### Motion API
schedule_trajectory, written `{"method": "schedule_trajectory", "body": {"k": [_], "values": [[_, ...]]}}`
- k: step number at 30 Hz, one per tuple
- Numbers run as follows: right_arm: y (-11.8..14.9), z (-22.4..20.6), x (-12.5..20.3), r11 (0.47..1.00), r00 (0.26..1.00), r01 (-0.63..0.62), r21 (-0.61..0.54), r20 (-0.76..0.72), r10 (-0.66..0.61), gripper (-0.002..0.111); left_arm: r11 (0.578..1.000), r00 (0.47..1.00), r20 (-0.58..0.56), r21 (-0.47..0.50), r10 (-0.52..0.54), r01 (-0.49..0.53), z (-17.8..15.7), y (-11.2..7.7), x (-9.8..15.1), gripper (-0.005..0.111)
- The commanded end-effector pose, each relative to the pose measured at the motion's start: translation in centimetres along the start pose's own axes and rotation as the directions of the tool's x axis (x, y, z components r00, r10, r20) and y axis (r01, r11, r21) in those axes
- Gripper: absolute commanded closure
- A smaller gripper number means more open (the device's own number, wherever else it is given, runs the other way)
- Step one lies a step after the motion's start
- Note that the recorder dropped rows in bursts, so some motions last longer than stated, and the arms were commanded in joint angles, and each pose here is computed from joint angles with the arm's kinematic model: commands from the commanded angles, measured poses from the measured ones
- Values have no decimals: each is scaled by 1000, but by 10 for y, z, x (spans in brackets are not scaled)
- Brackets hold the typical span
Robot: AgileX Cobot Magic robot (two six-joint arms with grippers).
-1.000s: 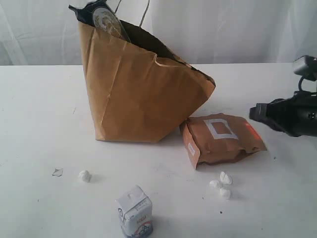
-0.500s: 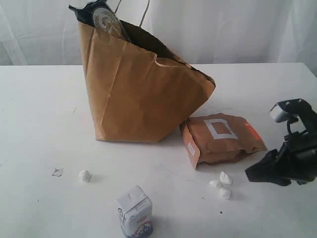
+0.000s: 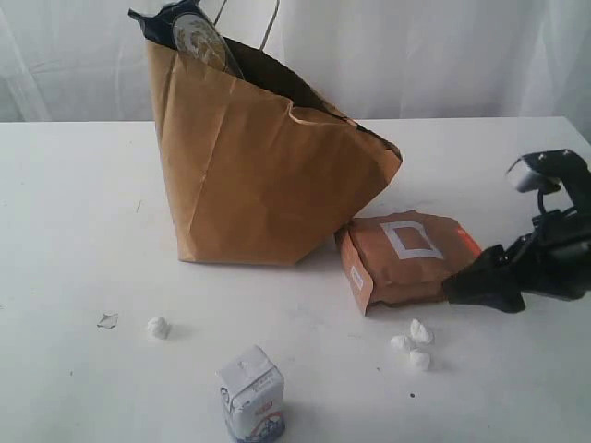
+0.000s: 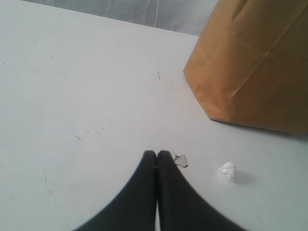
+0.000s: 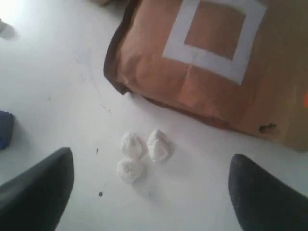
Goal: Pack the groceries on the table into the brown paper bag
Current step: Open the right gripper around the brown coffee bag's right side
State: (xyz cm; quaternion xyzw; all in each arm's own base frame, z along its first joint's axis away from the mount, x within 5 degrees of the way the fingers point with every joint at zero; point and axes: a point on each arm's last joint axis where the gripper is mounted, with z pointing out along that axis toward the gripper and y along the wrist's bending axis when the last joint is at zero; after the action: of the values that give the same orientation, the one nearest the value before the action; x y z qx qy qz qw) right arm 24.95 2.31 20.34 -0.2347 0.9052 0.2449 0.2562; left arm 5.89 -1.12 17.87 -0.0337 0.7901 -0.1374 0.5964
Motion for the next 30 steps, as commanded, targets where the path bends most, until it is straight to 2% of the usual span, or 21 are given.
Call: {"method": "schedule_trajectory", "body": {"k": [1, 2, 4, 6, 7, 8, 10, 11, 14, 18, 23, 26, 30], "values": [[6, -9, -31, 991, 989, 130, 26, 66, -131, 27, 1000, 1000, 0, -2, -8, 8, 0, 0, 1, 107], [5, -10, -38, 988, 985, 145, 55, 83, -149, 27, 1000, 1000, 0, -2, -8, 8, 0, 0, 1, 107], [1, -12, -47, 990, 988, 72, 121, 126, -87, 27, 1000, 1000, 0, -2, -8, 8, 0, 0, 1, 107], [-8, -13, -51, 970, 972, -158, 184, 199, 121, 27, 1000, 1000, 0, -2, -8, 8, 0, 0, 1, 107], [-12, -13, -51, 944, 949, -268, 194, 224, 223, 27, 1000, 1000, 0, -2, -8, 8, 0, 0, 1, 107], [-16, -10, -48, 893, 904, -406, 193, 231, 361, 27, 1000, 1000, 0, -2, -8, 8, 0, 0, 1, 107], [-21, -4, -41, 820, 838, -543, 184, 180, 515, 29, 1000, 1000, 0, -2, -8, 8, 0, 0, 1, 107], [-23, 3, -34, 802, 823, -568, 186, 108, 558, 31, 1000, 1000, 0, -2, -8, 8, 0, 0, 1, 107], [-34, 22, -14, 796, 809, -552, 249, -73, 584, 36, 1000, 1000, 0, -2, -8, 8, 0, 0, 1, 107], [-44, 37, -2, 757, 735, -602, 253, -194, 649, 37, 1000, 1000, 0, -2, -8, 8, 0, 0, 1, 107], [-48, 39, -8, 764, 740, -597, 245, -200, 643, 37, 1000, 1000, 0, -2, -8, 8, 0, 0, 1, 107], [-50, 37, -13, 791, 772, -564, 238, -188, 607, 37, 1000, 1000, 0, -2, -8, 8, 0, 0, 1, 107], [-52, 40, -14, 778, 763, -582, 235, -173, 623, 37, 1000, 1000, 0, -2, -8, 8, 0, 0, 1, 107]]}}
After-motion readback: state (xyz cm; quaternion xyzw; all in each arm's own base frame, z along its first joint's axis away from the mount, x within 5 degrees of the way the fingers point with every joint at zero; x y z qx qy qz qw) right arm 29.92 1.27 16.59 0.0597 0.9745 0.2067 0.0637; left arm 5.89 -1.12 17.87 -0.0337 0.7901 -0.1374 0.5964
